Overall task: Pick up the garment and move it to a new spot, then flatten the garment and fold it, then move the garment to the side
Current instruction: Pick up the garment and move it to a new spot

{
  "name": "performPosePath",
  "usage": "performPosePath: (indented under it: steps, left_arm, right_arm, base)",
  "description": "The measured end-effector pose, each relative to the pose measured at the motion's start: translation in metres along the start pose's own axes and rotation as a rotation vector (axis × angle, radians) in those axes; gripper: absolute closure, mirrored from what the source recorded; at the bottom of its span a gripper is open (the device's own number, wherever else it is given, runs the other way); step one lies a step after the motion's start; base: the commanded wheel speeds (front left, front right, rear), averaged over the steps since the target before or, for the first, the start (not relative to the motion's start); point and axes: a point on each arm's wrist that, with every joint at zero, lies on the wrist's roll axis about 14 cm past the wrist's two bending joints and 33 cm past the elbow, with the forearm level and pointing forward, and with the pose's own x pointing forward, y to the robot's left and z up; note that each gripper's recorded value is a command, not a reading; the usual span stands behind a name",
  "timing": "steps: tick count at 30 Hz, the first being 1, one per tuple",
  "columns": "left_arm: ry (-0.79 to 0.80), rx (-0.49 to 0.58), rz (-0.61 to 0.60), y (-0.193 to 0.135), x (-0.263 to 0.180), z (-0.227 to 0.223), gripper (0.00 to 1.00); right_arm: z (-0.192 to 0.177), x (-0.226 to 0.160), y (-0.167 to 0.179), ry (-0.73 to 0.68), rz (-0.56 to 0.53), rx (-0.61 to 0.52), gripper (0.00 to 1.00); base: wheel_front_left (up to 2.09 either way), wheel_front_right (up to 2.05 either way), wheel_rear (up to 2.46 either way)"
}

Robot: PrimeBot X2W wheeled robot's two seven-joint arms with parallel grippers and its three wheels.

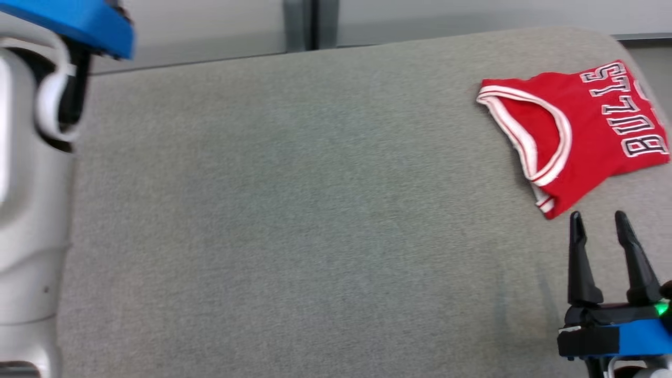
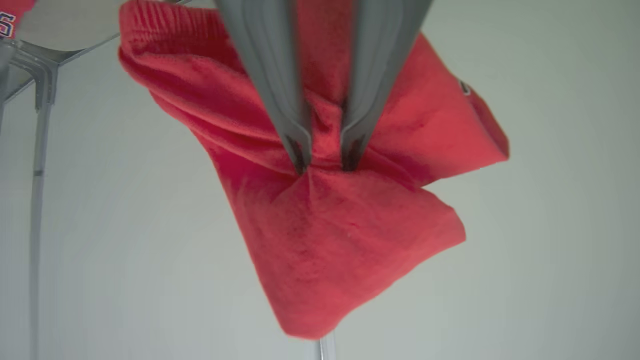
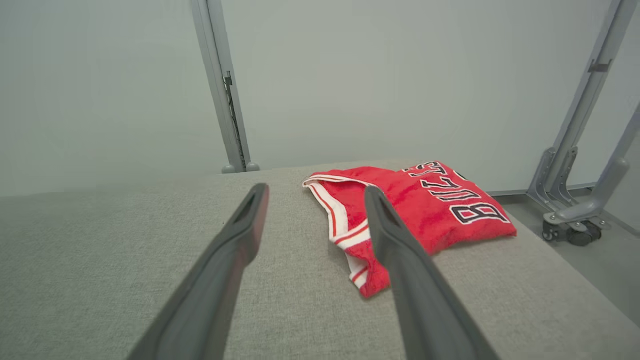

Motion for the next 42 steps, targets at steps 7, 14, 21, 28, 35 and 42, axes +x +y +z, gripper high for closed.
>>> performPosePath:
  steps: [7, 14, 21, 28, 35, 42]
  left_arm:
    - [-0.006, -0.082, -0.202, -0.101, -0.003, -0.003, 1.00]
    - [0.194, -0.156, -0.274, -0.158, -0.055, -0.075, 1.00]
    - [0.405, -0.216, -0.244, -0.172, -0.126, -0.145, 1.00]
    - [0.568, -0.237, -0.251, -0.194, -0.185, -0.189, 0.00]
    - [0.443, -0.244, -0.202, -0.191, -0.176, -0.167, 0.00]
    - [0.260, -0.187, -0.044, -0.143, -0.164, -0.119, 0.00]
  right_arm:
    - [0.001, -0.026, -0.014, -0.012, -0.048, 0.040, 0.00]
    - [0.004, -0.037, -0.020, -0.027, -0.068, 0.052, 0.00]
    - [0.003, -0.039, -0.017, -0.028, -0.060, 0.053, 0.00]
    - [-0.003, -0.038, -0.008, -0.013, -0.034, 0.061, 0.00]
    - [-0.003, -0.039, 0.001, -0.017, -0.003, 0.069, 0.00]
    - [-0.003, -0.043, 0.020, -0.016, 0.056, 0.085, 0.00]
  base:
    - [0.00, 0.00, 0.00]
    - [0.00, 0.00, 0.00]
    - [0.00, 0.00, 0.00]
    - [0.00, 0.00, 0.00]
    - [0.00, 0.00, 0.00]
    - [0.00, 0.00, 0.00]
